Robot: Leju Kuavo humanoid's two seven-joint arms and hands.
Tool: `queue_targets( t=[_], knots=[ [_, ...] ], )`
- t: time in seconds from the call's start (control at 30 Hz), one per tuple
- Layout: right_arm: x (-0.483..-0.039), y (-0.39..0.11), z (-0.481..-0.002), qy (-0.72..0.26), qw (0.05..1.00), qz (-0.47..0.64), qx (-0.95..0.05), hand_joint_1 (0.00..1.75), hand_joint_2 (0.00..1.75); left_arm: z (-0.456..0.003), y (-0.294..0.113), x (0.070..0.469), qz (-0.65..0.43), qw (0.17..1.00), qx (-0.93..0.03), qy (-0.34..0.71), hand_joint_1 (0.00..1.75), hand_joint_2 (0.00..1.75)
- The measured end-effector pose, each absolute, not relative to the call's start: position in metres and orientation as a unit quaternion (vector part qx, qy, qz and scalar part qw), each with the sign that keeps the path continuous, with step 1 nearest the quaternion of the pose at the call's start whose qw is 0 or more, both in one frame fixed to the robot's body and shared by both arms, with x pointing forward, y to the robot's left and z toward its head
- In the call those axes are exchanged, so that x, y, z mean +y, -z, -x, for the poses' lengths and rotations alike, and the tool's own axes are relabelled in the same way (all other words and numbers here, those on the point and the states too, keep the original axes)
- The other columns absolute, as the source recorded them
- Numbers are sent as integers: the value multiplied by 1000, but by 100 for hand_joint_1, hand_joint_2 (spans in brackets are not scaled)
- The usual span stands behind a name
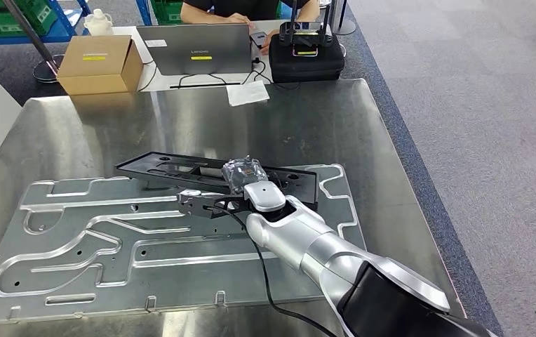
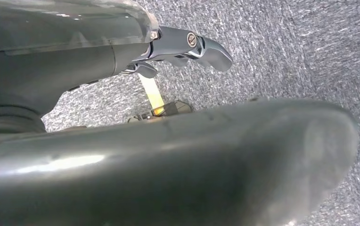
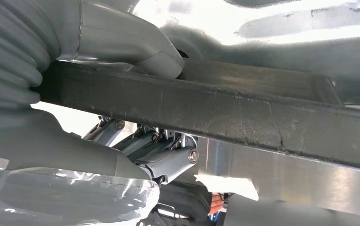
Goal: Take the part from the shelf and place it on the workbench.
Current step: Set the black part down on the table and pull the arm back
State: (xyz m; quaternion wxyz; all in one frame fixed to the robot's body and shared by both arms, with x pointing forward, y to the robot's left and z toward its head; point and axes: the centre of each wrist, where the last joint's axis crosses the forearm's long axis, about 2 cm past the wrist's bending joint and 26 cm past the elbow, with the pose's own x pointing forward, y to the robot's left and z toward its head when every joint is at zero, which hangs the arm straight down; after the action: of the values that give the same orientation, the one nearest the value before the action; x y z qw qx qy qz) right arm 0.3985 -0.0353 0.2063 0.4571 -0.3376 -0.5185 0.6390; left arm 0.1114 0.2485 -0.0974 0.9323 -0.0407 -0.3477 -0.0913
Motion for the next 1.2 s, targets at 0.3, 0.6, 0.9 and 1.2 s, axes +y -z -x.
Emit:
queue_targets(
  t=[0.3,0.6,0.9,1.2],
  knots=[
    [-39,-208,-402,-639,456,344,-515,175,175,-114,96,246,40,932,-347,98,0,0],
    [-34,-242,-414,-627,443,353,-534,175,175,-119,95,241,42,929,-353,109,0,0],
    [-35,-244,-415,-630,436,364,-529,175,175,-127,92,234,34,920,-367,137,0,0],
    [-44,-216,-409,-640,455,360,-504,175,175,-129,91,231,10,916,-373,147,0,0]
  ],
)
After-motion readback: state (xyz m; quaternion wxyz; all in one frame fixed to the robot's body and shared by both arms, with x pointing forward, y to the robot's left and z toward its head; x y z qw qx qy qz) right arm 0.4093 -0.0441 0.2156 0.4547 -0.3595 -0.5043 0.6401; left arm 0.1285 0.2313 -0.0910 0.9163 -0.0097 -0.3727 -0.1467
